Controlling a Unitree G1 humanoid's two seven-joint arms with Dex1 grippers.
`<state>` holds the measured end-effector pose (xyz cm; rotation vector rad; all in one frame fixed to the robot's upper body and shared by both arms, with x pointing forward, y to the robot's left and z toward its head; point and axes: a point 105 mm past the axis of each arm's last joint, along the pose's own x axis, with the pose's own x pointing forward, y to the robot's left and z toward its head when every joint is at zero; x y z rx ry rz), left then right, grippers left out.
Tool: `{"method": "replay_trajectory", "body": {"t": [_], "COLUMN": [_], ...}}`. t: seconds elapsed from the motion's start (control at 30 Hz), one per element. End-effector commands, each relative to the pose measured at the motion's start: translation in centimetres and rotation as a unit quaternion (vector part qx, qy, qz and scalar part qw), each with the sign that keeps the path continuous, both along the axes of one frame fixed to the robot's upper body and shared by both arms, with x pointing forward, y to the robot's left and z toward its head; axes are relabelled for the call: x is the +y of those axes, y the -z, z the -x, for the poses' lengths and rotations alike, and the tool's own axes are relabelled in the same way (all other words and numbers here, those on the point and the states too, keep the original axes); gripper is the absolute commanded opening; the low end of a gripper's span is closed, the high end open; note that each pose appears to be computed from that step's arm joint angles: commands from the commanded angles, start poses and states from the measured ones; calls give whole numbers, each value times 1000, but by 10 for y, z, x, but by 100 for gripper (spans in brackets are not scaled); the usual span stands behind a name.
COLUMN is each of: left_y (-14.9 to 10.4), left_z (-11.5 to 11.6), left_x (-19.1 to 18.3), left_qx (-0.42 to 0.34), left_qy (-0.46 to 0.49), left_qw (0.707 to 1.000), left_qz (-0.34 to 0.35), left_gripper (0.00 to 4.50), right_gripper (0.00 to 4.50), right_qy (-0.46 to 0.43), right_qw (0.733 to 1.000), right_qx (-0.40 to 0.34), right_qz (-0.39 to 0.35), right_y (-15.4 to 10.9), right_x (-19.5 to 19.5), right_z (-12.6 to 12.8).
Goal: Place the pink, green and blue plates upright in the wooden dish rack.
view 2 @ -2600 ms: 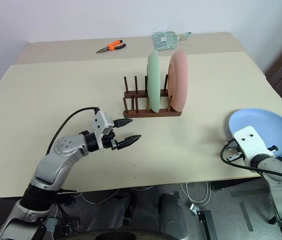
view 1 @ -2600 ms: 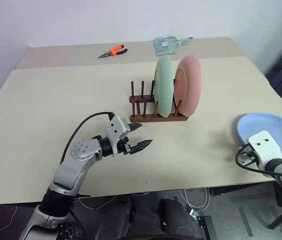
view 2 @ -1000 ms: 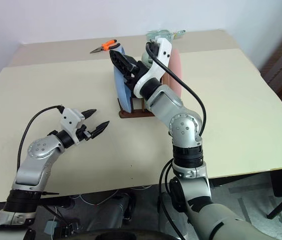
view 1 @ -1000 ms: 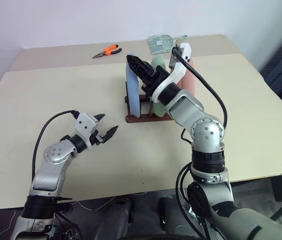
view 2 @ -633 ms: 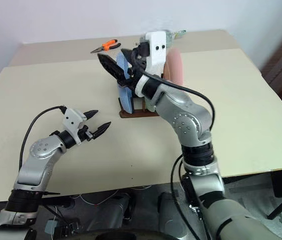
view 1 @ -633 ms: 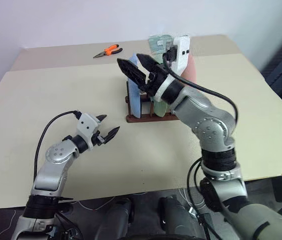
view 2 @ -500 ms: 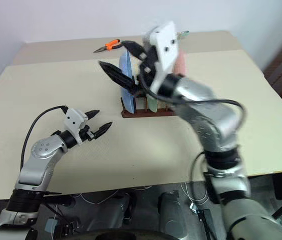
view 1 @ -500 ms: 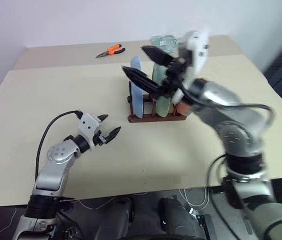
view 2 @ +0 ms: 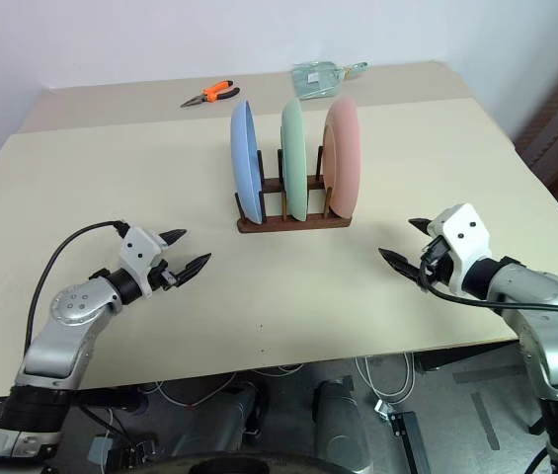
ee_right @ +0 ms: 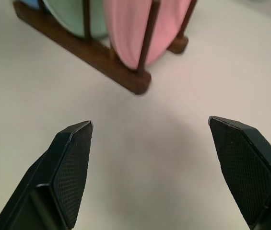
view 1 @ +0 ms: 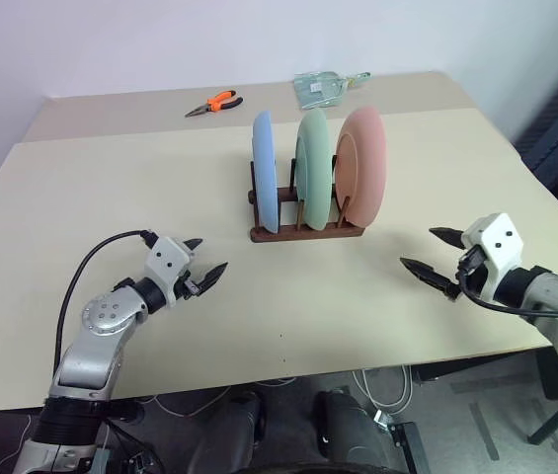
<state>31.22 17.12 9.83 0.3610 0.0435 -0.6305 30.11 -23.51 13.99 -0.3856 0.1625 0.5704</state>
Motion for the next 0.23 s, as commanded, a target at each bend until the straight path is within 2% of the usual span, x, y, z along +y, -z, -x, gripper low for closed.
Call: {"method": "replay_trajectory", "body": {"t": [0.03,0.23], "left_y": [-4,-3], "left_z": [2,3], "left_x": [2,5], "left_qx": [-13,-16], "left_qy": [-1,-17], "left_qw": [1000,1000], "left_qz": [-8,-6], "left_gripper": [357,357], "right_gripper": [393,393], "right_qy": [-1,7], "right_qw": [999,999], "right_qx": [-33,-37], "right_qz": [11,23], "right_y": [-7,2], "right_x": [-1,-4], "right_z": [-7,-18]}}
